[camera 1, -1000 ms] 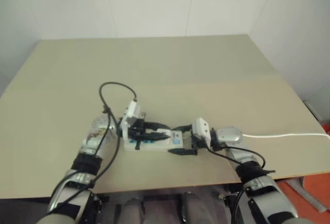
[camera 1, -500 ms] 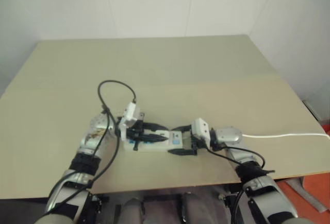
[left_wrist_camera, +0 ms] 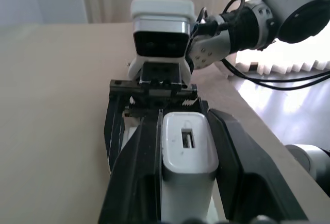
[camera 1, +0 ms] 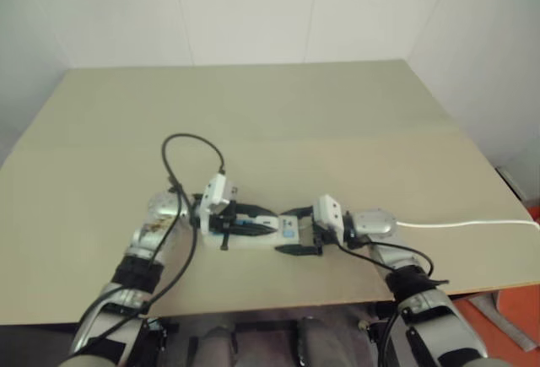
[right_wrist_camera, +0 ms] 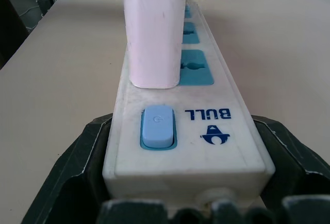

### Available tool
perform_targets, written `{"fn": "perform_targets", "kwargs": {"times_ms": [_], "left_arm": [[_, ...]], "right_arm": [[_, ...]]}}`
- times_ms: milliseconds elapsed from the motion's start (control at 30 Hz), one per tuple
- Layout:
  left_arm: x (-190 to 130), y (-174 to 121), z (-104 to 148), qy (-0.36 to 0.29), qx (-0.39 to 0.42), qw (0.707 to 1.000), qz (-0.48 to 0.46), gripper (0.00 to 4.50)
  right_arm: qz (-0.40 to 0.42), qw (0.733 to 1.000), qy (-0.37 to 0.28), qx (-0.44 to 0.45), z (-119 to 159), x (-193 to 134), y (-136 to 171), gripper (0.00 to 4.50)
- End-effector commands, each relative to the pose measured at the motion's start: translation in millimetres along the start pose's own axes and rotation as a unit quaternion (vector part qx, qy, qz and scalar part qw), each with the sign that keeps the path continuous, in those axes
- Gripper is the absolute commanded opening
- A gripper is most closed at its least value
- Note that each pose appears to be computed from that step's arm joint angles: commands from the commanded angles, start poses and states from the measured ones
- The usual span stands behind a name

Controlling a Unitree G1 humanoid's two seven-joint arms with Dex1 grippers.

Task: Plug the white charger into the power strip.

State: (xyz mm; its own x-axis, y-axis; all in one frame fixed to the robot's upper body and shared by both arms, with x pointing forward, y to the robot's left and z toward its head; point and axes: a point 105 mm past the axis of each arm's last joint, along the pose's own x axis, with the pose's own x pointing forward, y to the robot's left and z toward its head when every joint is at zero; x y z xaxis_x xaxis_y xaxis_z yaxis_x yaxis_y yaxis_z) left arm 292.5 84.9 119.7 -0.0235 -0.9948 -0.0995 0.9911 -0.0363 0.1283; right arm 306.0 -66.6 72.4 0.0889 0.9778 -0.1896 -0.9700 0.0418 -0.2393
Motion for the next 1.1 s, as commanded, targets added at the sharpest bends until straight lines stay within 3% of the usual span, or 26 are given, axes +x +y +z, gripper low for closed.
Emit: {"fn": "perform_targets", "kwargs": {"times_ms": [33, 533, 867, 900, 1100], "left_arm": [[-14, -7, -30, 0.056, -0.056, 0.996, 0.030, 1.05], [-14, -11, -29, 0.051, -0.065, 0.997, 0.012, 1.05], [-10, -9, -25, 0.044, -0.069, 0.997, -0.003, 4.30], [-10, -9, -25, 0.042, -0.069, 0.997, -0.003, 4.47], [-13, -6, -14, 0.028, -0.056, 0.998, 0.003, 4.47]], "right_arm": [[0.015, 1.000, 0.006, 0.013, -6, 2, 6, 3.42], [0.017, 1.000, 0.006, 0.012, -6, 3, 5, 3.42], [0.011, 1.000, 0.005, 0.012, -6, 3, 5, 3.42], [0.011, 1.000, 0.005, 0.012, -6, 3, 5, 3.42], [0.010, 1.000, 0.004, 0.015, -6, 3, 4, 3.42]]}}
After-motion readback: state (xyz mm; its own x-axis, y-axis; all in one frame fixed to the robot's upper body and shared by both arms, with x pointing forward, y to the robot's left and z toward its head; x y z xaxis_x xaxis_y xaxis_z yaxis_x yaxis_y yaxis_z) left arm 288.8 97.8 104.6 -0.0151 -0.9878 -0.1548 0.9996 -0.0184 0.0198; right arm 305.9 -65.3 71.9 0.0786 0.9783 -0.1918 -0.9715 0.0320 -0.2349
